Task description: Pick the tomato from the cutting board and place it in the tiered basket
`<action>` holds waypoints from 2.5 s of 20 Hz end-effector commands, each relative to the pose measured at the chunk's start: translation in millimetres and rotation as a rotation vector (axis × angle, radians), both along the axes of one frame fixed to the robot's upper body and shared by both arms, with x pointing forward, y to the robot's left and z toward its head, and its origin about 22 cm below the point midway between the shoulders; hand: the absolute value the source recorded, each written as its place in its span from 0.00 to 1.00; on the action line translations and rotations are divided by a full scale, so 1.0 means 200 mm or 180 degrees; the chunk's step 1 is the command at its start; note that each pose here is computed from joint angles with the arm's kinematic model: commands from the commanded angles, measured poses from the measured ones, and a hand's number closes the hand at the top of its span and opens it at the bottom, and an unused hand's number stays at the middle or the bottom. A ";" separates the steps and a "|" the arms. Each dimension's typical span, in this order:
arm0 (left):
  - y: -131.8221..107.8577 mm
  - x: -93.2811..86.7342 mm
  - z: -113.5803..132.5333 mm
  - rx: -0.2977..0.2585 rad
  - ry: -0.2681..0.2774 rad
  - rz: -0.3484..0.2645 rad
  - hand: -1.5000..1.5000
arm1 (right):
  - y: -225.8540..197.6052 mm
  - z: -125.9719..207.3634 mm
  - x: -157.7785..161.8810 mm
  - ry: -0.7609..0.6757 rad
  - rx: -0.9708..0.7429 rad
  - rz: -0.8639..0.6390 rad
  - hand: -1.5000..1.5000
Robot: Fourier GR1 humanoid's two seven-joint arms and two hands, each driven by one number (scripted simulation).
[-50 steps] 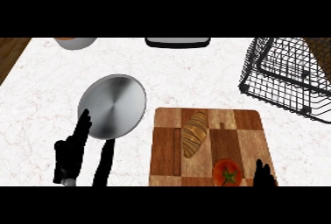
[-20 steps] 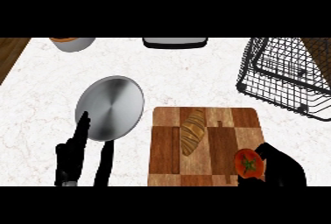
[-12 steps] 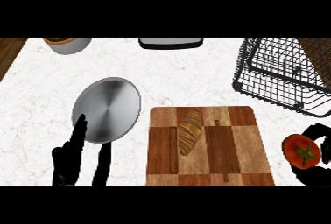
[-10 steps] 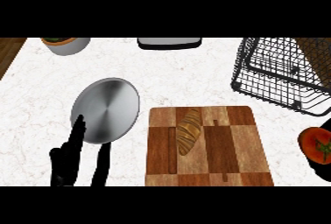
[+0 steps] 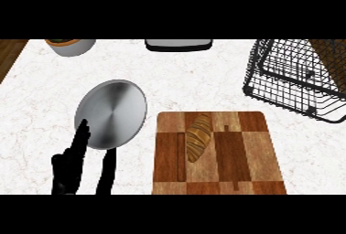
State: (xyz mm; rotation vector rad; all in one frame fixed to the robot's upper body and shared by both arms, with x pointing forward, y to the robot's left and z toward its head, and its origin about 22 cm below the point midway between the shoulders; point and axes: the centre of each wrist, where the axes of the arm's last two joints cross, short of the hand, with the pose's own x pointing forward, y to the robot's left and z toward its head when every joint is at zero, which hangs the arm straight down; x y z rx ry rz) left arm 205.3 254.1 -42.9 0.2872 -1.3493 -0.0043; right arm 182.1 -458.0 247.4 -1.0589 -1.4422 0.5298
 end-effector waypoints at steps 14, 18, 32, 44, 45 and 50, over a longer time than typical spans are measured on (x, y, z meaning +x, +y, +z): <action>-0.08 0.03 -0.05 -0.0048 0.0148 -0.0172 0.50 | -0.06 0.37 0.37 -0.0064 0.0081 -0.0304 1.00; -0.08 0.09 -0.06 -0.0014 0.0078 -0.0191 0.50 | 0.02 0.35 0.55 -0.0025 0.0106 -0.0206 1.00; -0.08 0.05 -0.04 -0.0074 0.0159 -0.0178 0.50 | 0.19 -0.03 0.96 0.0370 -0.0177 -0.0105 1.00; -0.10 0.08 -0.02 -0.0057 0.0099 -0.0132 0.50 | 0.24 -0.25 1.15 0.0439 0.1281 0.0092 0.00; -0.02 0.06 -0.03 -0.0050 0.0168 -0.0119 0.50 | 0.24 -0.32 1.13 0.0371 0.1429 0.0139 0.00; -0.03 -0.03 -0.05 -0.0069 0.0082 -0.0128 0.50 | 0.20 -0.28 1.13 -0.0028 0.1949 0.0186 0.00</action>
